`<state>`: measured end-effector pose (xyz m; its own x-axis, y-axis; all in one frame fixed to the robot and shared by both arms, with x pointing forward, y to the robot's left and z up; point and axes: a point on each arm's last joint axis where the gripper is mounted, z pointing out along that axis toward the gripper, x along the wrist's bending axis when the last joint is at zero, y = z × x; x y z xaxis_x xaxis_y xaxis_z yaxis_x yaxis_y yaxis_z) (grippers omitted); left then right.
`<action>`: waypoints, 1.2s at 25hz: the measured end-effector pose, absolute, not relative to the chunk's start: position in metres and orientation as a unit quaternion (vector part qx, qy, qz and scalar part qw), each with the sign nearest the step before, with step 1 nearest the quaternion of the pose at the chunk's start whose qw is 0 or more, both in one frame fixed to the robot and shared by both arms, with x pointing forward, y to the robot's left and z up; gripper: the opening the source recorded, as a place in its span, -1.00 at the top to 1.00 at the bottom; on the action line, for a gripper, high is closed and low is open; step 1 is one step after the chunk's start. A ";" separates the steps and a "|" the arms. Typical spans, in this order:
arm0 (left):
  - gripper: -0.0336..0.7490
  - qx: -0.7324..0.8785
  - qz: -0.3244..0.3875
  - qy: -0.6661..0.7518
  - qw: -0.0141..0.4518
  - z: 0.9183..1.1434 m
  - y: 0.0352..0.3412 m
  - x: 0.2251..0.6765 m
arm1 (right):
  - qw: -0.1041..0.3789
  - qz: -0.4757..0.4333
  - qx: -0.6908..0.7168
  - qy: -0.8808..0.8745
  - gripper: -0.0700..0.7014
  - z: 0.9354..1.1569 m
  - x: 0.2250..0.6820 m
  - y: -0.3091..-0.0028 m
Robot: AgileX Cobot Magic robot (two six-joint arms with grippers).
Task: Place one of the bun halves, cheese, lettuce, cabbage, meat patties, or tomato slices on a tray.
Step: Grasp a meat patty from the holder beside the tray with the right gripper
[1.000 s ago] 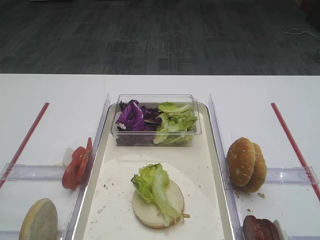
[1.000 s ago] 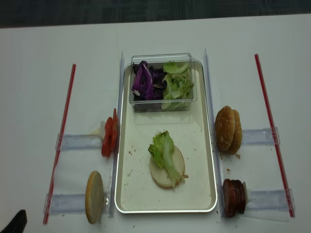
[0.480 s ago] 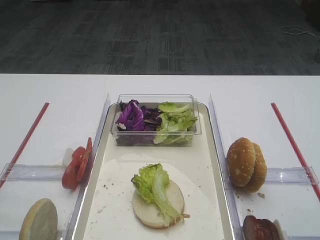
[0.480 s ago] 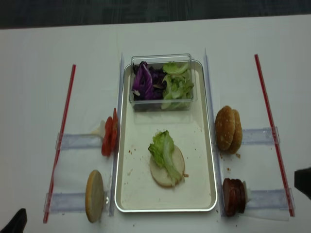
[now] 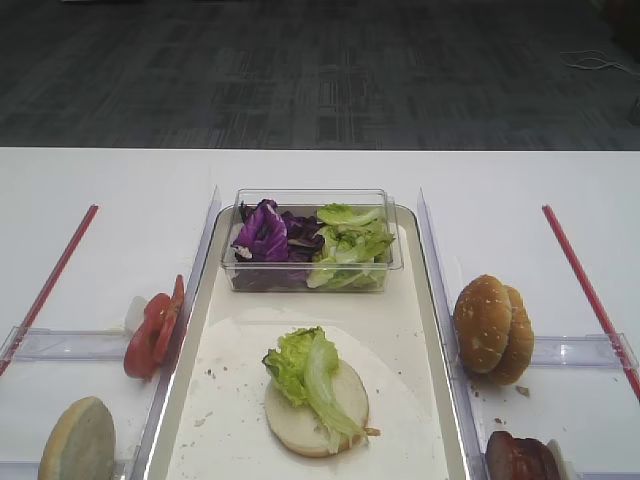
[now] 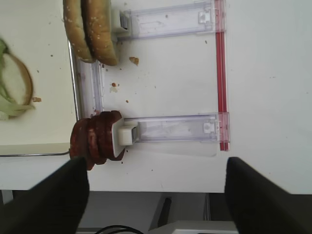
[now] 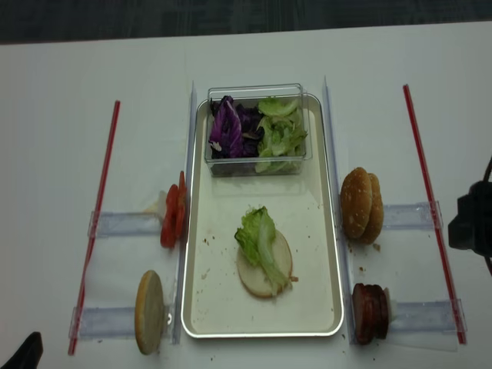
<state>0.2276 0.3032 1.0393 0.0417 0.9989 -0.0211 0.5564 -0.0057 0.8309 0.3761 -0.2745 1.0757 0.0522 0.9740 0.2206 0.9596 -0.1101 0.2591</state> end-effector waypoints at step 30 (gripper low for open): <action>-0.37 0.633 0.319 0.614 0.346 1.039 0.303 0.228 | -0.056 0.129 0.696 0.704 -0.67 1.054 0.389 -0.204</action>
<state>0.2276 0.3032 1.0393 0.0417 0.9989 -0.0211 0.5564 -0.0057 0.8309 0.3894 -0.2043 1.0538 -0.0259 0.9655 0.2590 0.9946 -0.0012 0.1037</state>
